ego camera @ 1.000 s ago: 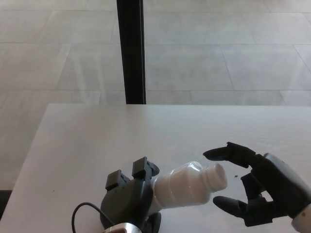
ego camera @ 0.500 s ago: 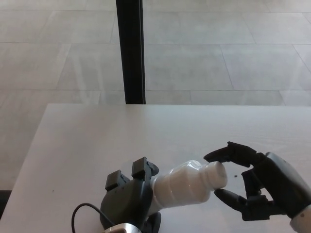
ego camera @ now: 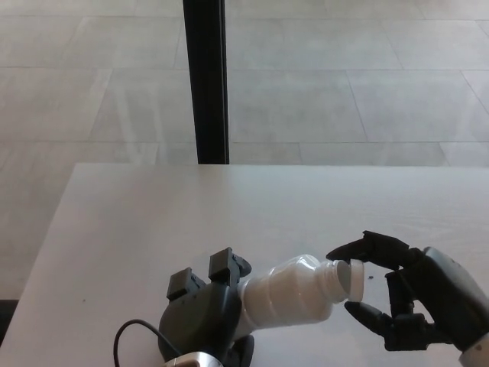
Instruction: The robot uses its left hand to to lift the bottle kept on the middle of the desk and tilts it towards its right hand. It then uses its right hand to rotate its cap to open it and places the bottle and cap back on the desk
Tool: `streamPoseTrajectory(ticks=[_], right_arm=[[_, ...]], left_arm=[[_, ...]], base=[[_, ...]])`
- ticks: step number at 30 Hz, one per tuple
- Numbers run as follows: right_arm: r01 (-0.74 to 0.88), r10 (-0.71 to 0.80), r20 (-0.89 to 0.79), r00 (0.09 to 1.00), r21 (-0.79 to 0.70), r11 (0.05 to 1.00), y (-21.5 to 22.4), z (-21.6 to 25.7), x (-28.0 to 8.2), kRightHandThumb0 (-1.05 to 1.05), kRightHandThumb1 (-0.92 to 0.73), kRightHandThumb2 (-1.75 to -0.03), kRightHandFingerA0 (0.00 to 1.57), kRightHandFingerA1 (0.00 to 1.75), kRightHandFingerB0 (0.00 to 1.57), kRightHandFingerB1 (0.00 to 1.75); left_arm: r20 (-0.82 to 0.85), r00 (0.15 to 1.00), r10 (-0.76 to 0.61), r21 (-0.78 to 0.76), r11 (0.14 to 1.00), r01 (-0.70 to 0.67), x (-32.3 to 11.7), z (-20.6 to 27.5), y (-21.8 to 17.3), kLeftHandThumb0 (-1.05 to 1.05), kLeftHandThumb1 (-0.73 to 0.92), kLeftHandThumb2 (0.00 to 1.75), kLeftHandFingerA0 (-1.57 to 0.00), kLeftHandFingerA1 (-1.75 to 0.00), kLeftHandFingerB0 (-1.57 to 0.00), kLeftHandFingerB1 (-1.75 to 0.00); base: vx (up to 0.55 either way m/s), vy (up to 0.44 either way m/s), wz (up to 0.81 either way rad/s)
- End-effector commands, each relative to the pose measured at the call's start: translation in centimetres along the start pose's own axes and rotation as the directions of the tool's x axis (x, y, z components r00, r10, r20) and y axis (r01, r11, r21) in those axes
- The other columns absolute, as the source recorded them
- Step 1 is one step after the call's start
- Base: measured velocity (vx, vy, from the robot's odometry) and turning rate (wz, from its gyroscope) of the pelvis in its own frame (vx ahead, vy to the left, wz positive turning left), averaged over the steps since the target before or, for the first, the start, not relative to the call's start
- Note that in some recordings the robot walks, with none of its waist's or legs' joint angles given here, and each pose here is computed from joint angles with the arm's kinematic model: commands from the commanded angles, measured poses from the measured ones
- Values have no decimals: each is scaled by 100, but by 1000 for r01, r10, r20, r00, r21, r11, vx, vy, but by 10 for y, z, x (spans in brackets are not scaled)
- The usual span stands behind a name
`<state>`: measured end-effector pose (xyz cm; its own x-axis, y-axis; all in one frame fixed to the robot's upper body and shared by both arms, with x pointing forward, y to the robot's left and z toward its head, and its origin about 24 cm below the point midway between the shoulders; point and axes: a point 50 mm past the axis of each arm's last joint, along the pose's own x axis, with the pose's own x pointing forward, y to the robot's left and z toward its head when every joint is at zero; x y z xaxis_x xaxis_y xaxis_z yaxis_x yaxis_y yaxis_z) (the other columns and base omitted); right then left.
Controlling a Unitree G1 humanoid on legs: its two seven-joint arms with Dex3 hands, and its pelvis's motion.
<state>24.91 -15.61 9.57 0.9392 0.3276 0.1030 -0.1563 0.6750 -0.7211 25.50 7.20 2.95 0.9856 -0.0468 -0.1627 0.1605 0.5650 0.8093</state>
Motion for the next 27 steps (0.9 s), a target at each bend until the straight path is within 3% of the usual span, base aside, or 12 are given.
streamPoseTrajectory(ticks=[1,2,11,12,13,14,18,19,22,23,24,27], right_arm=[[45,-45,33,998,-20,999,-3,2,-1,-42,-66,-75,109,166,64,75],[59,-58,46,997,-23,998,-4,4,-1,-45,-69,-74,111,165,65,75],[133,-132,98,986,-4,991,-12,8,-2,-41,-67,-82,109,172,84,82],[175,-173,120,978,-1,985,-18,6,-4,-39,-65,-86,110,173,91,86],[175,-173,120,978,-4,985,-19,5,-4,-39,-65,-86,110,173,91,86],[221,-218,115,969,-9,975,-26,2,-7,-46,-56,-110,130,136,90,94],[336,-339,104,935,45,941,-43,-4,-12,-42,-54,-112,127,133,90,99],[364,-369,108,923,66,929,-48,-5,-13,-36,-57,-101,107,168,89,102],[437,-443,78,893,81,896,-65,-13,-17,-35,-58,-98,107,169,90,100],[451,-455,58,889,69,890,-71,-17,-20,-38,-54,-111,129,135,89,96],[468,-470,25,882,67,881,-77,-22,-23,-28,-54,-99,112,168,93,94],[454,-453,-34,891,44,890,-83,-33,-29,-26,-55,-95,106,168,93,89]], left_arm=[[-78,994,-80,-9,997,79,-6,-18,-14,16,39,137,-92,-161,-84,-124],[-88,993,-81,-12,997,80,-6,-17,-15,12,46,126,-86,-154,-81,-120],[-97,991,-95,9,995,96,-6,-19,-15,13,44,129,-88,-163,-80,-127],[-93,992,-89,11,996,91,-6,-20,-14,17,49,119,-110,-127,-92,-108],[-93,992,-91,9,996,92,-5,-20,-15,17,49,119,-110,-127,-92,-108],[-114,989,-96,7,995,97,-6,-21,-14,13,48,123,-84,-160,-78,-121],[-106,991,-88,-11,996,87,-6,-23,-11,12,50,124,-86,-167,-77,-131],[-101,991,-85,-8,996,85,-6,-23,-10,12,50,124,-87,-168,-78,-131],[-103,991,-91,61,993,98,-2,-24,-3,8,52,115,-86,-161,-79,-124],[-95,991,-91,80,992,99,-1,-24,-1,9,51,115,-85,-162,-79,-125],[-78,994,-81,126,988,90,1,-25,3,5,48,111,-96,-148,-83,-93],[-67,995,-79,169,982,89,4,-26,9,5,46,114,-95,-148,-85,-93]], base=[[0,0,0],[0,0,0],[0,0,0],[0,0,0],[0,0,0],[0,0,0],[0,0,0],[0,0,0],[0,0,0],[0,0,0],[0,0,0],[0,0,0]])
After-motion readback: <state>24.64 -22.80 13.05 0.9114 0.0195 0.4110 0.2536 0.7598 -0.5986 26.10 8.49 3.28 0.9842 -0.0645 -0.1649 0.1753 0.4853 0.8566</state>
